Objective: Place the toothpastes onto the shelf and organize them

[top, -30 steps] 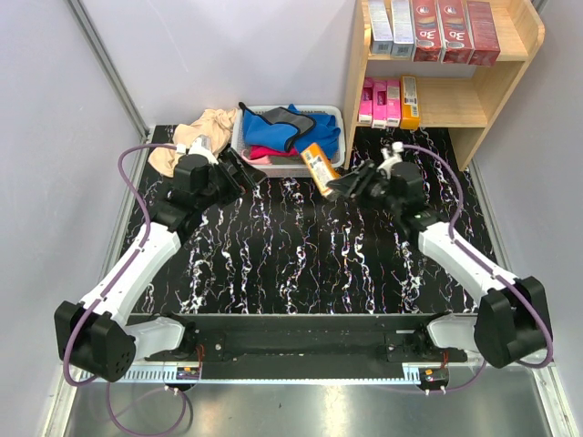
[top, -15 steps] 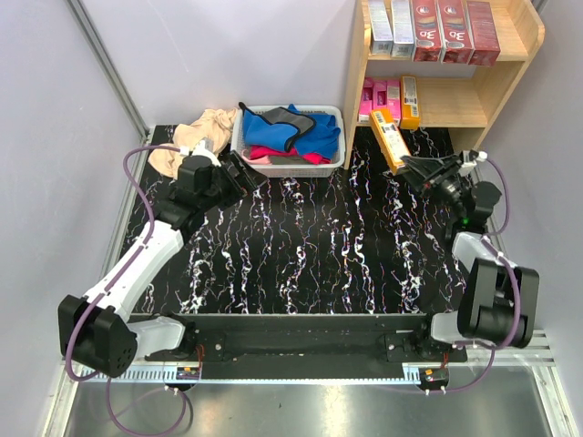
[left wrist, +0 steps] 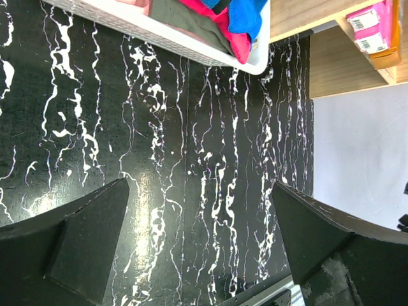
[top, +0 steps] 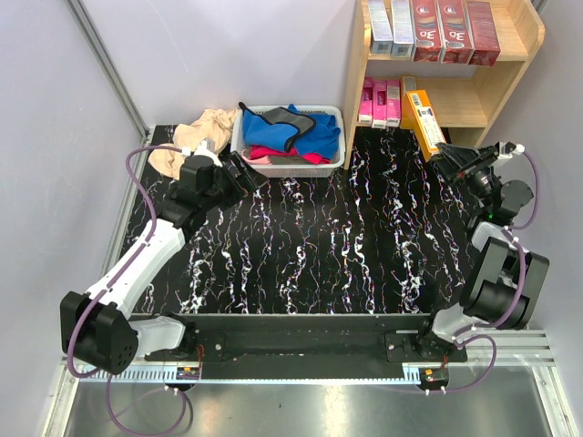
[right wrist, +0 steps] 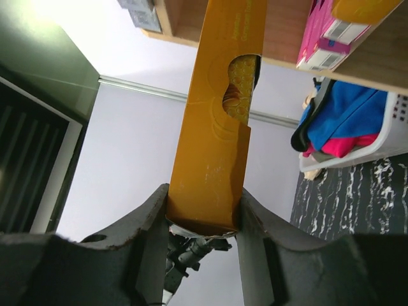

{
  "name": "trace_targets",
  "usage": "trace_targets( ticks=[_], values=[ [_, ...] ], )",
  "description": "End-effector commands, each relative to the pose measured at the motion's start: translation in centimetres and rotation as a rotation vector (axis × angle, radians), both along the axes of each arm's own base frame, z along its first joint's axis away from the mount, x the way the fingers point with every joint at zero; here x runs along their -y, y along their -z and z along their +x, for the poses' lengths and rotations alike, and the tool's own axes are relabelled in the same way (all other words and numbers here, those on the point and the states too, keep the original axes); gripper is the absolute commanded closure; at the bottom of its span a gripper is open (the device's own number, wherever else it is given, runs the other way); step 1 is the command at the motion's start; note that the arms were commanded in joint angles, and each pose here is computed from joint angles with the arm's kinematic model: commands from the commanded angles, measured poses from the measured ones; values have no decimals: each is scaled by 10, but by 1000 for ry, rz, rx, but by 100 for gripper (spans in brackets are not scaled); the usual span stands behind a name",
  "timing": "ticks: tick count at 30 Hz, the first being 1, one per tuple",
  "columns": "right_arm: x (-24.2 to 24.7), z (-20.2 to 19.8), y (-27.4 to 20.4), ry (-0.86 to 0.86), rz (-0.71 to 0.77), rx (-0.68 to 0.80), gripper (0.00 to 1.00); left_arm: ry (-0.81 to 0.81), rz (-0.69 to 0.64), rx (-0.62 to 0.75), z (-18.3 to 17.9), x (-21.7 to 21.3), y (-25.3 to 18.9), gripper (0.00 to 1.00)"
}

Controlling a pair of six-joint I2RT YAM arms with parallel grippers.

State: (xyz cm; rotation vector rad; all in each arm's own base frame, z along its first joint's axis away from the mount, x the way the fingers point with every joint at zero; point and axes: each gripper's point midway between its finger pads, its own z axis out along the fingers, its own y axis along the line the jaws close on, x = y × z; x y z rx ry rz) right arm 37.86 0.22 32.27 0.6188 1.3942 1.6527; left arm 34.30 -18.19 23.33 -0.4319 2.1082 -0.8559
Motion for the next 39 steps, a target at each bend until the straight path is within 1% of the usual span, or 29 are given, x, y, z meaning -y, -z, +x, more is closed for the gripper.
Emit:
trace_targets(
  ticks=[1, 3, 10, 16, 18, 22, 23, 25, 31, 36, 38, 39],
  values=[
    [12, 19, -13, 46, -82, 63, 62, 8, -1, 42, 5, 1, -6, 1],
    [19, 30, -8, 67, -81, 34, 62, 8, -5, 47, 5, 1, -8, 1],
    [35, 58, -28, 108, -98, 74, 62, 12, -13, 52, 5, 2, -9, 1],
    [51, 80, -20, 175, -109, 21, 62, 15, -12, 46, 5, 3, -3, 1],
    [56, 86, -14, 204, -101, -17, 62, 21, -17, 55, 4, 4, -4, 1],
    [66, 98, -10, 253, -144, -47, 62, 13, -35, 64, 2, 3, -2, 1],
    [69, 102, -4, 256, -138, -72, 61, 12, -37, 67, 2, 3, -3, 1],
    [72, 108, -7, 255, -138, -67, 62, 14, -37, 69, 2, 3, -4, 1],
    [77, 126, 10, 240, -120, -109, 62, 19, -37, 69, 1, 4, -4, 1],
    [71, 138, 28, 212, -132, -147, 61, 18, -36, 64, 1, 3, -1, 1],
    [68, 144, 43, 198, -133, -196, 62, 20, -37, 64, 1, 4, -1, 1],
    [65, 147, 43, 193, -147, -190, 62, 20, -36, 63, 0, 4, 0, 1]
  ],
)
